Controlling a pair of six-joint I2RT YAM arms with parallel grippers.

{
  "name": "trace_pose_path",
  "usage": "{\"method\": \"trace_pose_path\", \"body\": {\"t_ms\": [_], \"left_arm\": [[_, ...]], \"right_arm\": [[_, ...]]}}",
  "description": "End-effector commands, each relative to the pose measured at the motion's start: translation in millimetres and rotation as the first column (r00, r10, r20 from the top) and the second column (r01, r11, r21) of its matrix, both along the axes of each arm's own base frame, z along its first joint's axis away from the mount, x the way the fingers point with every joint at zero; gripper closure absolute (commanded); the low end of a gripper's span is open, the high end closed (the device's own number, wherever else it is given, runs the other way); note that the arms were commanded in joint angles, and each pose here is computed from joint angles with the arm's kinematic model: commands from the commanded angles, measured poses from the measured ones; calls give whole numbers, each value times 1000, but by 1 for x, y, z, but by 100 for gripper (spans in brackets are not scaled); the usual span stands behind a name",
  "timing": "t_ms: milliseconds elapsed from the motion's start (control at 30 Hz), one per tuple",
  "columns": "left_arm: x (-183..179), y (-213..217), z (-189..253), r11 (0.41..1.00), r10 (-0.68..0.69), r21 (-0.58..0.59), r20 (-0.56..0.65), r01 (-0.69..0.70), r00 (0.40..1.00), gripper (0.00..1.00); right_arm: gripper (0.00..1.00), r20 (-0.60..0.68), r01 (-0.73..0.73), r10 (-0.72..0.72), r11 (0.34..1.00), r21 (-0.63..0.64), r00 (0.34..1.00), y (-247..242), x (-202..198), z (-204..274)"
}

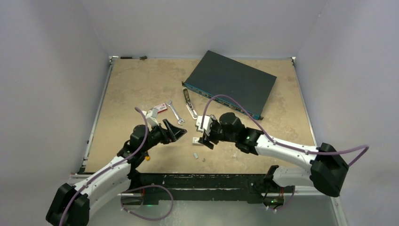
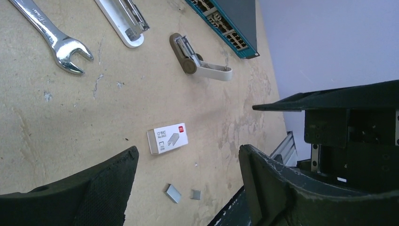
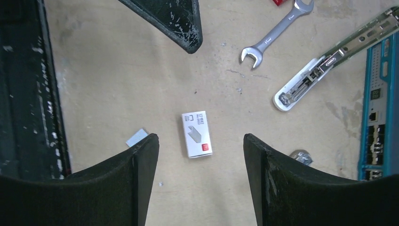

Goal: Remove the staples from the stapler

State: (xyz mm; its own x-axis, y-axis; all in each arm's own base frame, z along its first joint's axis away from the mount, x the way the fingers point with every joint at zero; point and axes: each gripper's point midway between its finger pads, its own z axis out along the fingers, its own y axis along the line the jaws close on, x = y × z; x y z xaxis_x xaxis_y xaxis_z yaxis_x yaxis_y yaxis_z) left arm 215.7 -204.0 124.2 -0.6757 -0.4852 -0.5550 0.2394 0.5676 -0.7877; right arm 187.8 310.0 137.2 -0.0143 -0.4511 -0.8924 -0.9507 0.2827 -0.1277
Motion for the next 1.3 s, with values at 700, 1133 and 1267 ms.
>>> {"method": "trace_pose_path", "body": {"t_ms": [700, 1133, 1267], "left_arm": [[-6, -15, -8, 982, -61, -175, 89, 76, 994, 47], [0, -22, -19, 982, -86, -162, 71, 97, 994, 48], [1, -23, -21, 984, -88, -151, 70, 98, 994, 49]], "right_arm": [[38, -36, -260, 259, 931, -255, 965, 5, 7, -84], [35, -61, -233, 225, 928, -291, 973, 0, 30, -90], [36, -98, -240, 221, 925, -294, 970, 0, 34, -95]]}}
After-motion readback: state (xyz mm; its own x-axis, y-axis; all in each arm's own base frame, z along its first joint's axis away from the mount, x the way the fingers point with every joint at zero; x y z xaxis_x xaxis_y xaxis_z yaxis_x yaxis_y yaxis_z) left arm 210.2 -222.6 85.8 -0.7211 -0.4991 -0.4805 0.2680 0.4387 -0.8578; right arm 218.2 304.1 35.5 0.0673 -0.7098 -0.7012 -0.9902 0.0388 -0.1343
